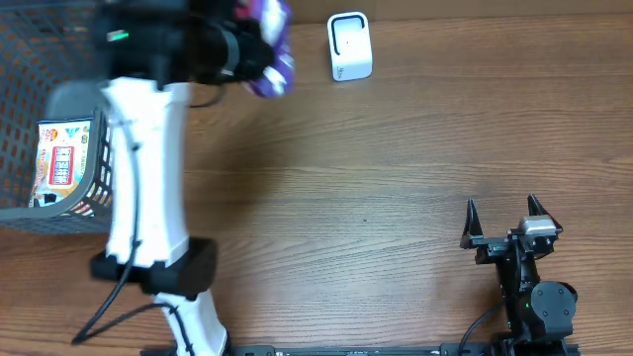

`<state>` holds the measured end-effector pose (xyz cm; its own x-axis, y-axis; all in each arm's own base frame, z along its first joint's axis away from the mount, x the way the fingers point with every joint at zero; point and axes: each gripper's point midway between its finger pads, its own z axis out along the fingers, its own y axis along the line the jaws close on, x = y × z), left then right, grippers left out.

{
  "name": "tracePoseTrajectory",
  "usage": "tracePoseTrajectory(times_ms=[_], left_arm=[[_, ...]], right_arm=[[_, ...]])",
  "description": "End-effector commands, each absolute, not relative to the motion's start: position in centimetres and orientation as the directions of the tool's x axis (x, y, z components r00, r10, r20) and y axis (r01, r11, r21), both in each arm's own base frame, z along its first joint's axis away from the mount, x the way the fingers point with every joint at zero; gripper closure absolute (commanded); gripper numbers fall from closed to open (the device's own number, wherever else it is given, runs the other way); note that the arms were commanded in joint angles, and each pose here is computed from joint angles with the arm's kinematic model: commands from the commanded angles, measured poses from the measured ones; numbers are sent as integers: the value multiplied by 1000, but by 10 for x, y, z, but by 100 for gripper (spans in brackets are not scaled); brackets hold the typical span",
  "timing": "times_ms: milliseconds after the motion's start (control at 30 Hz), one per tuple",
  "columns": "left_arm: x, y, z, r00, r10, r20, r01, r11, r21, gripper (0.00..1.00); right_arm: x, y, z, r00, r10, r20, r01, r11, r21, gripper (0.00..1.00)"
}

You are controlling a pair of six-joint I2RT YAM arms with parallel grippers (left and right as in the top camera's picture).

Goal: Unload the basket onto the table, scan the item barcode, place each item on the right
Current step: 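Lift the pad pack out and place it on the table center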

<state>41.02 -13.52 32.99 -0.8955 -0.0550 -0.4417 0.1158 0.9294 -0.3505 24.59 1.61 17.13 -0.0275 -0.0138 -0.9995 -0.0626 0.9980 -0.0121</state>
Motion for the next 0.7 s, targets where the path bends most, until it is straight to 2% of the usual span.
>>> tracePoseTrajectory(times_ms=[0, 300, 433, 467, 533, 667], left_arm=[[415, -155, 268, -947, 32, -320, 102, 973, -205, 96], [405, -210, 146, -991, 132, -23, 134, 985, -108, 96], [396, -214, 113, -986, 150, 77, 145, 987, -72, 80], [393, -213, 107, -984, 149, 101, 143, 988, -64, 75], [393, -213, 102, -982, 152, 114, 146, 987, -62, 52], [395, -211, 108, -981, 165, 99, 159, 985, -72, 16]], right_arm=[[246, 16, 170, -23, -10, -1000, -63, 998, -9, 0], [246, 16, 170, -23, -10, -1000, -62, 998, -8, 0], [246, 16, 170, -23, -10, -1000, -63, 998, -9, 0], [246, 16, 170, -23, -10, -1000, -62, 998, -8, 0], [246, 16, 170, -23, -10, -1000, -62, 998, -8, 0], [246, 16, 170, -23, -10, -1000, -62, 998, -8, 0]])
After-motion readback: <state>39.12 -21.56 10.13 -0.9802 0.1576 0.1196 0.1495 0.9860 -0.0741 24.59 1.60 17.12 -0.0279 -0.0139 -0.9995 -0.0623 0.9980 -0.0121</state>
